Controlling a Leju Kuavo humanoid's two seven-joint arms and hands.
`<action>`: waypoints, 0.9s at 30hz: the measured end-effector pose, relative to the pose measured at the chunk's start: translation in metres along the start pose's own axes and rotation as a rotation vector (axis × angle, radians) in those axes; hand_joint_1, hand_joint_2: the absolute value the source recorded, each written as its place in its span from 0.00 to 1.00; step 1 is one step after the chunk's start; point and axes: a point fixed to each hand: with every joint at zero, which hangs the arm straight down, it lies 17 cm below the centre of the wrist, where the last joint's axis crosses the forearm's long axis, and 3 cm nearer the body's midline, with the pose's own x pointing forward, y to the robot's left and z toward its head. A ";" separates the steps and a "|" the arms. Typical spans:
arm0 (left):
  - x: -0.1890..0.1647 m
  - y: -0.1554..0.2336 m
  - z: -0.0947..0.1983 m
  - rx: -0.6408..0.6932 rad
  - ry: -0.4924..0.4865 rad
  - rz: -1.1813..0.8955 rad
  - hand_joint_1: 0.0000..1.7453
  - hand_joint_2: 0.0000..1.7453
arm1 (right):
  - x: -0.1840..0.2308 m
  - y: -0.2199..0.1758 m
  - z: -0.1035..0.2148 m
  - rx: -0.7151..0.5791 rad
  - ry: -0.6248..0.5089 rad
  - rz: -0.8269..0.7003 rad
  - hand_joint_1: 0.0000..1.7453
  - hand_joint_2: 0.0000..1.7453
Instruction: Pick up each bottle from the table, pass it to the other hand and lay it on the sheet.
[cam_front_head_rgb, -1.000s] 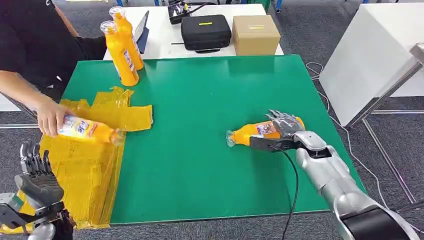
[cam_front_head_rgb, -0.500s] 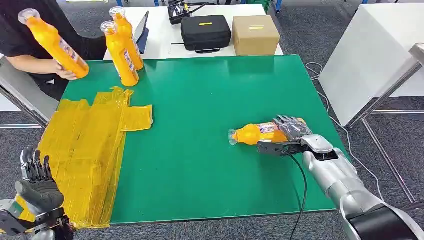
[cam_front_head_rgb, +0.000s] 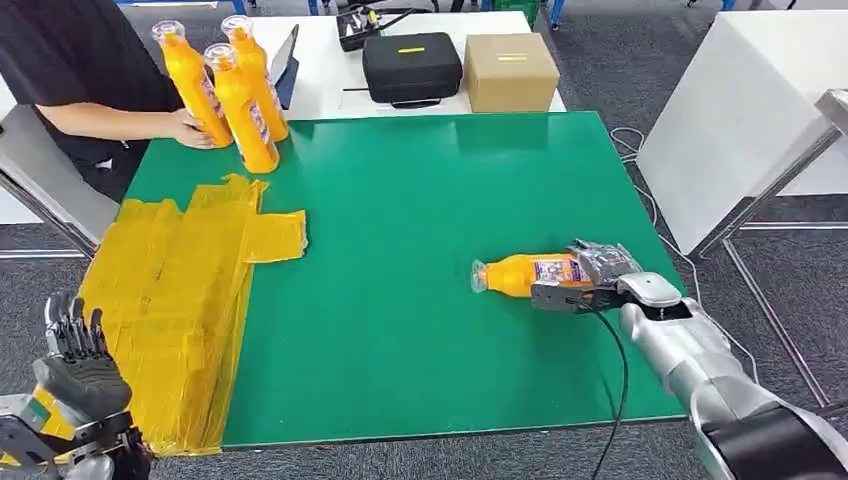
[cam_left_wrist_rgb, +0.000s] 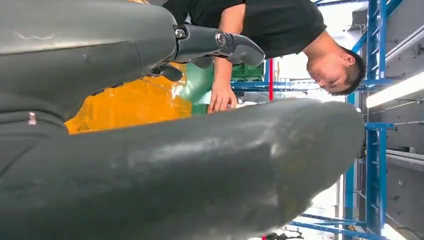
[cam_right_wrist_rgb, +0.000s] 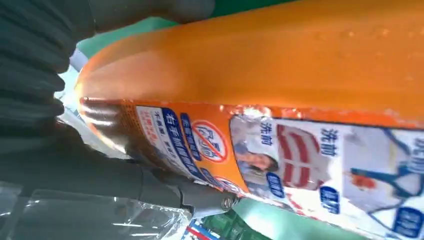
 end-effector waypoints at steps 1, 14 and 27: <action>-0.001 0.000 0.000 0.001 0.002 0.003 0.00 0.00 | -0.001 0.000 0.000 0.005 0.001 0.003 1.00 1.00; -0.009 -0.001 -0.009 0.013 0.013 0.025 0.00 0.00 | -0.018 0.005 0.003 0.021 0.027 -0.003 1.00 1.00; -0.014 -0.014 -0.001 -0.017 0.036 0.042 0.00 0.00 | 0.012 0.007 0.009 -0.009 -0.077 -0.163 1.00 1.00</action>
